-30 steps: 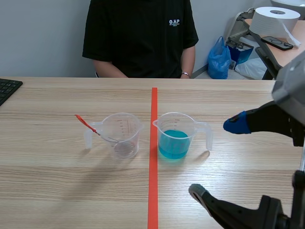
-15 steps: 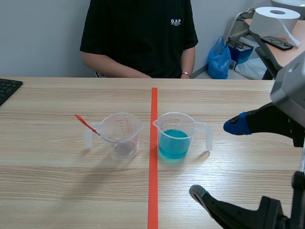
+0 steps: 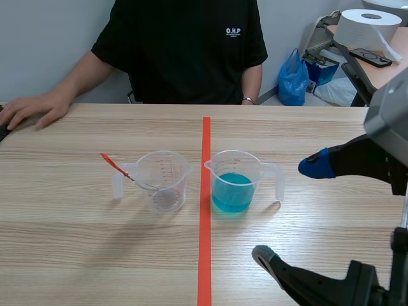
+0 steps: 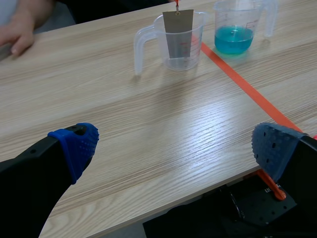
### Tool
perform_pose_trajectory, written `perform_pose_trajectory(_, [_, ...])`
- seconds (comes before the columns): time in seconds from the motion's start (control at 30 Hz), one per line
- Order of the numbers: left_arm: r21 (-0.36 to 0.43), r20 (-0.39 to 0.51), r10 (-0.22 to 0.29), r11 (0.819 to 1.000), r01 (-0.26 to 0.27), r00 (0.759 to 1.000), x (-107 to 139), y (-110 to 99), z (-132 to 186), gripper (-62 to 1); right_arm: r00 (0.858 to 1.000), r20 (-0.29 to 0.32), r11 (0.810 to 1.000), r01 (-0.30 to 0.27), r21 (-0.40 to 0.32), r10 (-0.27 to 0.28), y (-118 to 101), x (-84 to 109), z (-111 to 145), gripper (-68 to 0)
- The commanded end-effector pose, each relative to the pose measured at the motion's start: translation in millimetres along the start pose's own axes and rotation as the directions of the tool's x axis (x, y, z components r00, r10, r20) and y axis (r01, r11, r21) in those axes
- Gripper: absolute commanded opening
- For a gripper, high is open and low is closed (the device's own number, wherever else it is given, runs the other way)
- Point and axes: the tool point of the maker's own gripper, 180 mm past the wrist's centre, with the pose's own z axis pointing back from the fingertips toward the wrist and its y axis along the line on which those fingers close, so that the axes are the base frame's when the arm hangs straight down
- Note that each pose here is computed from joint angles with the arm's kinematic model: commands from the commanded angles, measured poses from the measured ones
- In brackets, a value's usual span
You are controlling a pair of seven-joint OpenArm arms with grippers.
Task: Do the redox reaction experiment.
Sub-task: 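Return to the home posture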
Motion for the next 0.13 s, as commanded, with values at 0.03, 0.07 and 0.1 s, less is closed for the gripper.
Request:
perform_pose_trajectory(0.03, [0.004, 0.034, -0.008, 1.0, 0.008, 0.999, 7.5, 1.7, 0.7, 1.4, 1.0, 0.028, 1.0, 0.002, -0.005, -0.002, -1.7, 6.3, -0.8, 0.4])
perform_pose_trajectory(0.07, [0.005, 0.044, -0.01, 1.0, 0.009, 0.999, 9.2, 1.8, 0.8, 1.4, 1.0, 0.028, 1.0, 0.002, -0.005, -0.002, -1.7, 6.3, -0.8, 0.4])
perform_pose_trajectory(0.1, [0.005, 0.06, -0.009, 1.0, 0.009, 0.998, 12.1, 1.8, 1.0, 1.4, 1.0, 0.027, 1.0, 0.002, -0.005, -0.002, -1.7, 6.1, -0.8, 0.4])
